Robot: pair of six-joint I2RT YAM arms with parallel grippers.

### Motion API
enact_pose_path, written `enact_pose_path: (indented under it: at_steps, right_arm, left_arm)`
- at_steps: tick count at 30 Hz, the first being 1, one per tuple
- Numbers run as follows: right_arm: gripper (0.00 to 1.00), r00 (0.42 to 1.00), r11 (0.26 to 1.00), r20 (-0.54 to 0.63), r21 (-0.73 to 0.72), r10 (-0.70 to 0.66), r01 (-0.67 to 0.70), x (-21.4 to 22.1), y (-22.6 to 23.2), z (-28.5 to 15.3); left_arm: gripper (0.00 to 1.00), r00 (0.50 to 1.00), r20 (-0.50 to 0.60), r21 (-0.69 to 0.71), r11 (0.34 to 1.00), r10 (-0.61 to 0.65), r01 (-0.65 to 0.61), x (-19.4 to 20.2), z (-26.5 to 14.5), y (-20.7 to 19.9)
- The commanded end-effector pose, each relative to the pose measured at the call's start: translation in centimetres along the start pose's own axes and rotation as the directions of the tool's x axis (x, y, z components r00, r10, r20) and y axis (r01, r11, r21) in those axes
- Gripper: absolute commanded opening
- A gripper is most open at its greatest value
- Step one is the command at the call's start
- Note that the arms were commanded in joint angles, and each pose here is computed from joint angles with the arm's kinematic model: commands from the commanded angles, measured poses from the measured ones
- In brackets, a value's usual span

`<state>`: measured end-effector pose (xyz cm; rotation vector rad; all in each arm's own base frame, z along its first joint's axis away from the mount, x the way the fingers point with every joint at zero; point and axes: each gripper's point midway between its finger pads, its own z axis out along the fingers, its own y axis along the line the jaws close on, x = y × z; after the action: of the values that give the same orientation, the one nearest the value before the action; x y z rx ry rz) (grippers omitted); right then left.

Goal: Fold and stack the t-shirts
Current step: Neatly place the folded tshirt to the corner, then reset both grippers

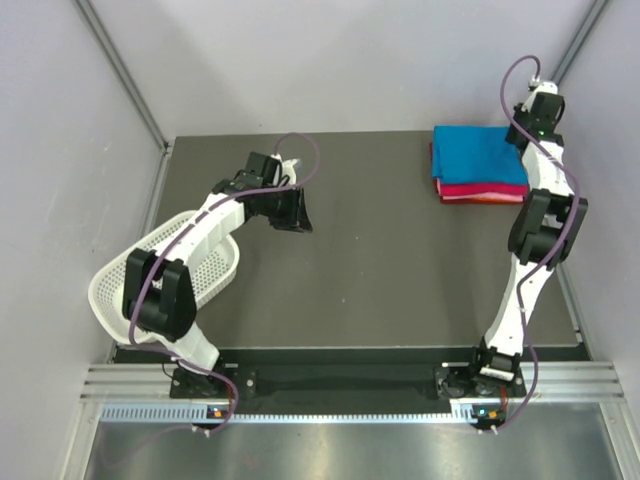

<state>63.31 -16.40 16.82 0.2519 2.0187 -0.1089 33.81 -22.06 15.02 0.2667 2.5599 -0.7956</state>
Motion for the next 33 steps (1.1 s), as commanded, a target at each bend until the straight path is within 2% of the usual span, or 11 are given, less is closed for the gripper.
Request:
enact_pose_path:
  at_steps: [1,6,8,12,17,19,20,25,26,28,33]
  right_arm:
    - [0.17,0.996,0.997,0.049,-0.036,0.068,-0.066,-2.8,0.5,-2.7]
    - [0.18,0.997,0.996,-0.012,0.025,0.081,-0.081,-2.7,1.5,-5.6]
    - [0.23,0.995,0.994,0.047,0.068,0.084,-0.087,-6.4,2.5,-10.7]
    - [0.32,0.99,0.989,0.03,0.043,0.141,-0.142,-6.6,6.3,-16.8]
    - [0.62,0.988,0.981,0.022,-0.122,0.154,-0.15,-5.2,14.1,-28.0]
    - [0.94,0.99,0.964,-0.008,-0.227,0.143,-0.141,-2.7,17.1,-32.2]
    - [1.0,0.991,0.959,-0.059,-0.248,0.124,-0.135,0.1,17.9,-32.7]
    - [1.0,0.984,0.874,-0.154,-0.461,0.09,-0.152,6.7,22.2,-39.6]
    - [1.0,0.979,0.861,-0.189,-0.484,0.071,-0.156,8.9,22.6,-39.9]
    - [1.0,0.976,0.832,-0.189,-0.522,0.105,-0.191,9.6,22.7,-41.9]
    - [1.0,0.969,0.758,-0.158,-0.604,0.19,-0.247,10.9,22.3,-44.5]
  left_arm:
    - [0.34,0.992,0.104,0.102,0.992,0.065,-0.075,-2.1,-2.0,-2.7]
    - [0.34,0.978,0.179,0.14,0.982,0.104,-0.13,-3.1,-3.8,-4.3]
    - [0.35,0.959,0.251,0.142,0.975,0.132,-0.171,-4.2,-5.4,-5.2]
    - [0.35,0.902,0.399,0.117,0.966,0.165,-0.229,-6.5,-9.1,-6.8]
    - [0.38,0.819,0.548,0.067,0.967,0.17,-0.246,-8.4,-13.8,-8.2]
    - [0.43,0.804,0.57,0.056,0.968,0.172,-0.247,-8.0,-15.2,-8.5]
    - [0.45,0.802,0.573,0.043,0.971,0.171,-0.237,-7.8,-15.5,-8.2]
    - [0.57,0.817,0.559,0.057,0.976,0.144,-0.211,-4.7,-16.1,-7.7]
    - [0.83,0.819,0.559,0.064,0.978,0.129,-0.198,-4.2,-16.1,-7.5]
    - [0.99,0.836,0.545,0.101,0.984,0.069,-0.146,-2.4,-15.5,-7.1]
    - [0.99,0.865,0.501,0.156,0.98,0.031,-0.125,0.5,-14.9,-7.0]
